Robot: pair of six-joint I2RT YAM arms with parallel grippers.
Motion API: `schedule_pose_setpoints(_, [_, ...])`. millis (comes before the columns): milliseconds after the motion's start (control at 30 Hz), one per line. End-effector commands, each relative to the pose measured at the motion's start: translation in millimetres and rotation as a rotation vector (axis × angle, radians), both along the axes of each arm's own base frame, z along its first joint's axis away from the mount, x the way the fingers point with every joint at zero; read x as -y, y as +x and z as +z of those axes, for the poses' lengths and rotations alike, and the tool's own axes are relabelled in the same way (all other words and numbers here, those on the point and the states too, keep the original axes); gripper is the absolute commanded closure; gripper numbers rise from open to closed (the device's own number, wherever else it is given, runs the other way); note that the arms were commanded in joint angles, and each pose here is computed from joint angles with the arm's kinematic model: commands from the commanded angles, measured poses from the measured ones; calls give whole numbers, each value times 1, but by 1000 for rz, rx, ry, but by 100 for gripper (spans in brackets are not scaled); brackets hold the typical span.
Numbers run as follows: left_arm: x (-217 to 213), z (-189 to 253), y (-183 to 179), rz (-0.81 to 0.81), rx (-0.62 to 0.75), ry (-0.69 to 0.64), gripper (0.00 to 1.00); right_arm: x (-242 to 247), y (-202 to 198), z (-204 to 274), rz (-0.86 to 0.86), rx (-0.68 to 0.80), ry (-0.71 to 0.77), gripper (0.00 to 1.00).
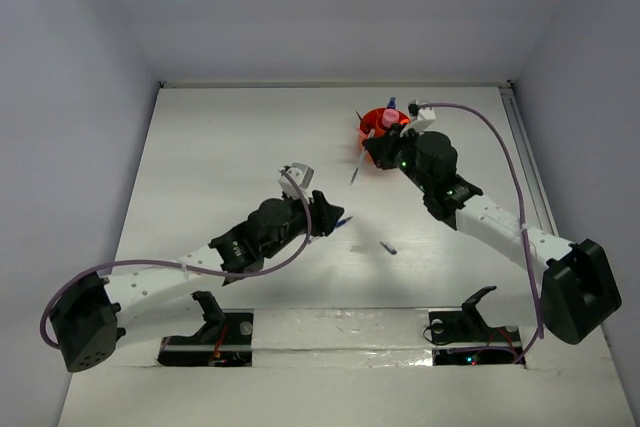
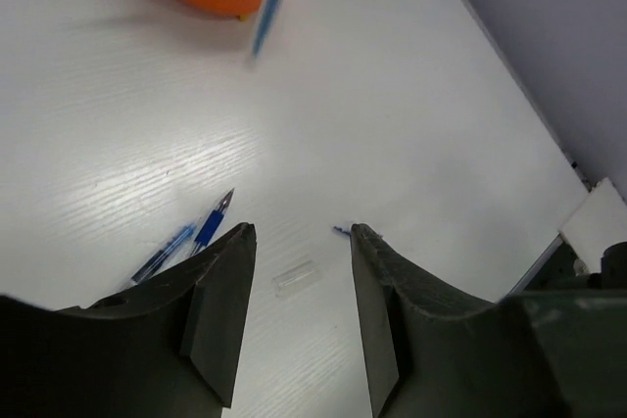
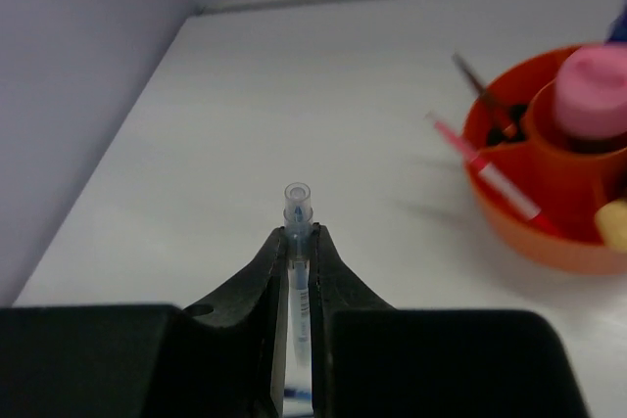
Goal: Sort the stationery into containers
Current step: Place the pen in the storage box.
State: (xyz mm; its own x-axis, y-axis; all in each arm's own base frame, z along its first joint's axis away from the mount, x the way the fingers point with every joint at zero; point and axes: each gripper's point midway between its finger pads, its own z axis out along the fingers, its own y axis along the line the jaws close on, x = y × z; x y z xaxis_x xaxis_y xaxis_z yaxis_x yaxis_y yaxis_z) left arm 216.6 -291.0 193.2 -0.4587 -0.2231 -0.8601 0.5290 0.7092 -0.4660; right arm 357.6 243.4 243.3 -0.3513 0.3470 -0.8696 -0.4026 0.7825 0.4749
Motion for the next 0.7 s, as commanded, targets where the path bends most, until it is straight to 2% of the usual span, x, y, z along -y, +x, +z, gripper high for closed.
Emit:
schedule_pose_setpoints(0, [-9,-29,-1,14,-32,61,60,37,40,43,-241,202,-149,100])
schedule_pose_setpoints(133, [-18,-54,0,47,-77,112,66,51,62,45,-347,244,-262,100])
schedule_pose_setpoints(300, [-19,-72,2,58,-108,165,71,55,86,48,-384,273,-323,100])
schedule_pose_setpoints(467, [-20,-83,4,58,-111,218,82,62,104,47,-430,297,-402,100])
schedule_pose_setpoints(667, [-23,-90,10,78,-115,255,83,71,117,57,-465,332,-442,100])
